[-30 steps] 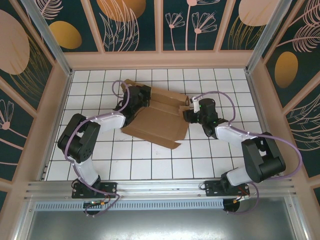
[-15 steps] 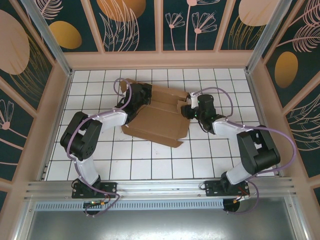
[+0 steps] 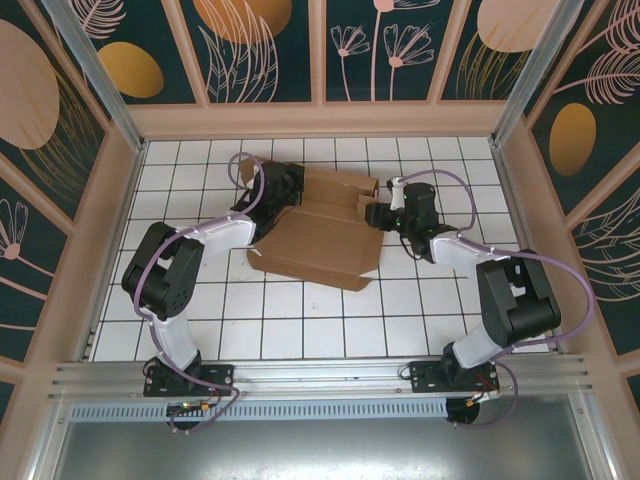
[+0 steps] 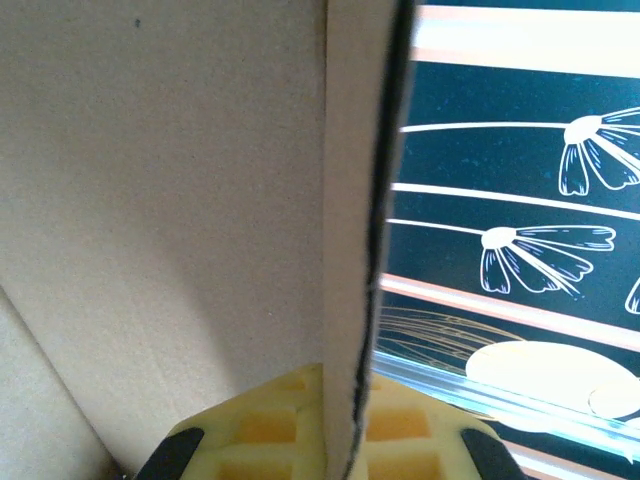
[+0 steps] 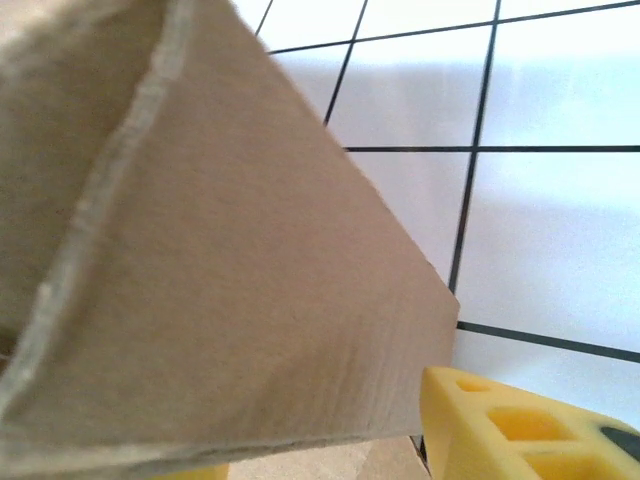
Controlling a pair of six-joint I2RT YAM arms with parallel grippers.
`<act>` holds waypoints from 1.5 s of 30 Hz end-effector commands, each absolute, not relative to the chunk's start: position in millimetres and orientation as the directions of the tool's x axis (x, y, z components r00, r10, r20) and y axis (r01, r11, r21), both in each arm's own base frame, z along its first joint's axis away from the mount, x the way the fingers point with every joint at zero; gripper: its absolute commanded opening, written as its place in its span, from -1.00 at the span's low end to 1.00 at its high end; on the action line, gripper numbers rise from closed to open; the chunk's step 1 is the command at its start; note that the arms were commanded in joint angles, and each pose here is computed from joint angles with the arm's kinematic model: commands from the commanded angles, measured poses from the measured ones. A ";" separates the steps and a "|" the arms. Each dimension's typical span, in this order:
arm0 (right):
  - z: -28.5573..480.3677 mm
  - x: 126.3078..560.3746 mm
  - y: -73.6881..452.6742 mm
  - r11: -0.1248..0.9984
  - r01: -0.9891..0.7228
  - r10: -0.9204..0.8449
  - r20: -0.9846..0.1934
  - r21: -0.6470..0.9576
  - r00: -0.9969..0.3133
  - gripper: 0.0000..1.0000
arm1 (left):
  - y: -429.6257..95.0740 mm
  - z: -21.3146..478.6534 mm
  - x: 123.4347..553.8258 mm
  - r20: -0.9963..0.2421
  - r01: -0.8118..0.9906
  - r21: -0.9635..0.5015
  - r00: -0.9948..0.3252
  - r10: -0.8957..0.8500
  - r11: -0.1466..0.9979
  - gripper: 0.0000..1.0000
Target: Fold the paper box
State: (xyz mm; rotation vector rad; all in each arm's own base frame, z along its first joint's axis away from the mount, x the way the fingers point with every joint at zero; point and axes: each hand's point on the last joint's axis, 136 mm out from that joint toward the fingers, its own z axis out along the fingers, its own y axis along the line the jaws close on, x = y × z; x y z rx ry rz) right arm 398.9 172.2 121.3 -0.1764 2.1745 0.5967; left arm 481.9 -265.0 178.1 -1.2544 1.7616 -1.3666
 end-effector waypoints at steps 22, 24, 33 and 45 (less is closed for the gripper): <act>136.4 418.3 196.7 0.844 -0.489 -0.061 -0.869 0.218 -0.492 0.45 | -279.5 131.0 475.6 0.146 -0.565 -0.817 -0.396 -0.907 0.115 -1.00; 140.7 415.5 199.6 0.830 -0.507 -0.050 -0.875 0.232 -0.481 0.40 | -282.4 132.8 477.1 0.166 -0.570 -0.815 -0.397 -0.903 0.100 -1.00; 129.4 417.0 183.1 0.866 -0.457 -0.062 -0.862 0.204 -0.503 0.20 | -286.0 134.0 474.1 0.221 -0.582 -0.811 -0.406 -0.887 0.064 -1.00; 116.3 408.0 173.2 0.901 -0.388 -0.046 -0.846 0.195 -0.531 0.26 | -258.8 112.9 450.6 0.007 -0.455 -0.868 -0.413 -0.911 0.200 -1.00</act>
